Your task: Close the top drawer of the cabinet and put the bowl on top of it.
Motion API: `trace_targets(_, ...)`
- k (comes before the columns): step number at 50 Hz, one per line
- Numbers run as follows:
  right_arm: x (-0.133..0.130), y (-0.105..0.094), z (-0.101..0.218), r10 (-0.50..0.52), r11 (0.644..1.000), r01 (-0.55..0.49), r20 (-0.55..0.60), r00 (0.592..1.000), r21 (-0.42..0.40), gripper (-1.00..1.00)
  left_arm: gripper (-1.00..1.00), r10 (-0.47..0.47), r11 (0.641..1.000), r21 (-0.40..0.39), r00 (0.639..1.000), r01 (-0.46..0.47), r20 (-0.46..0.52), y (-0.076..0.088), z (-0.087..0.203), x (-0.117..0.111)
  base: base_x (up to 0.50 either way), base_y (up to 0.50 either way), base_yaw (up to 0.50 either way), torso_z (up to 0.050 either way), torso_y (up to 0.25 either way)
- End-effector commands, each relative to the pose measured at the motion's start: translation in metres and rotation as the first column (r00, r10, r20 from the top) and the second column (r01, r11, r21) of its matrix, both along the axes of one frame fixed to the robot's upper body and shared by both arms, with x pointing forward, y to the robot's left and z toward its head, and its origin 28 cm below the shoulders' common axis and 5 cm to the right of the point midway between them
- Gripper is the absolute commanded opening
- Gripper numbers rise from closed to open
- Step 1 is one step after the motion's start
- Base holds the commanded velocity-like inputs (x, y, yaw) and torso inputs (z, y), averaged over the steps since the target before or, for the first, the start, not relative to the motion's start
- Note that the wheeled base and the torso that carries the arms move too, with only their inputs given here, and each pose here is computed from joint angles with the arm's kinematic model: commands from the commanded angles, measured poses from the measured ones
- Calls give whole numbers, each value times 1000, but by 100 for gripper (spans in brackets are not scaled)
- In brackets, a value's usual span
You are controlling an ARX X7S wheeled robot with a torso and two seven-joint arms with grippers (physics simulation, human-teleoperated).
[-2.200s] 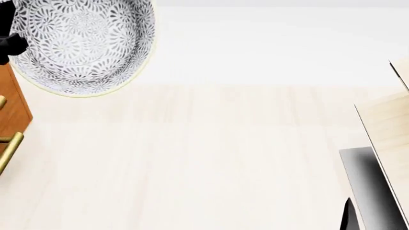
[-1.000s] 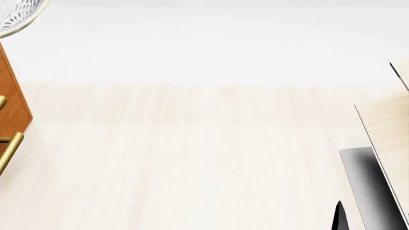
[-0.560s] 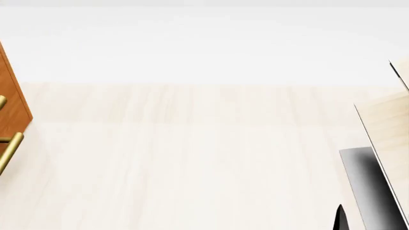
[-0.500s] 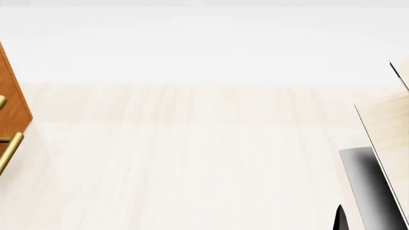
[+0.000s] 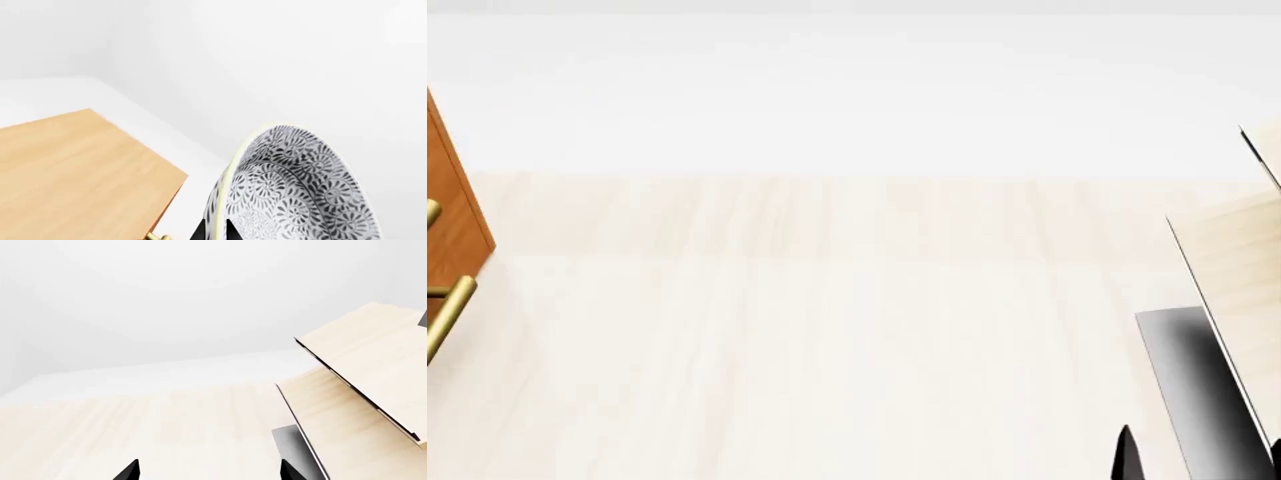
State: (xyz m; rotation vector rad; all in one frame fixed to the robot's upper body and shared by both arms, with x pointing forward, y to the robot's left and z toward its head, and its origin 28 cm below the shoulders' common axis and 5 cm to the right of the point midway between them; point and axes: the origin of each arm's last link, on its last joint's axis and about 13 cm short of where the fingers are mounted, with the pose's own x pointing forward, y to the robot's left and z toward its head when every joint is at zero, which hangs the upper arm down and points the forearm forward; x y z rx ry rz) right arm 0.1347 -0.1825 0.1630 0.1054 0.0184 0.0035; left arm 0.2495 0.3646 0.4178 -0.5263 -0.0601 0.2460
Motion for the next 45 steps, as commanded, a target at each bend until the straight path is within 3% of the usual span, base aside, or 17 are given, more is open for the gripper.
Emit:
trace_targets(1,0,1,0,3,1000,-3,-1,1000,-1,100,-100,51,998,-37,998,-50,25,13,6,-7,0,0,0,0,10)
trace_targets(19,-2,1,-3,1,1000,-1,-5,1000,1,100,-100,137,991,-14,990,-137,30,22,1,-16,0,0,0,0,0)
trace_targets(29,1,1,-5,1,1000,-1,-13,1000,-5,100,-100,149,989,-2,988,-149,30,24,-2,-9,0,0,0,0,1)
trace_targets(32,0,0,-4,-2,1000,2,-12,1000,-7,100,-100,178,982,47,982,-181,55,24,-4,-8,0,0,0,0,0)
trace_targets(45,-3,-5,-11,-16,1000,16,-24,1000,-3,100,-100,206,979,-7,978,-206,43,36,-13,-10,0,0,0,1,0)
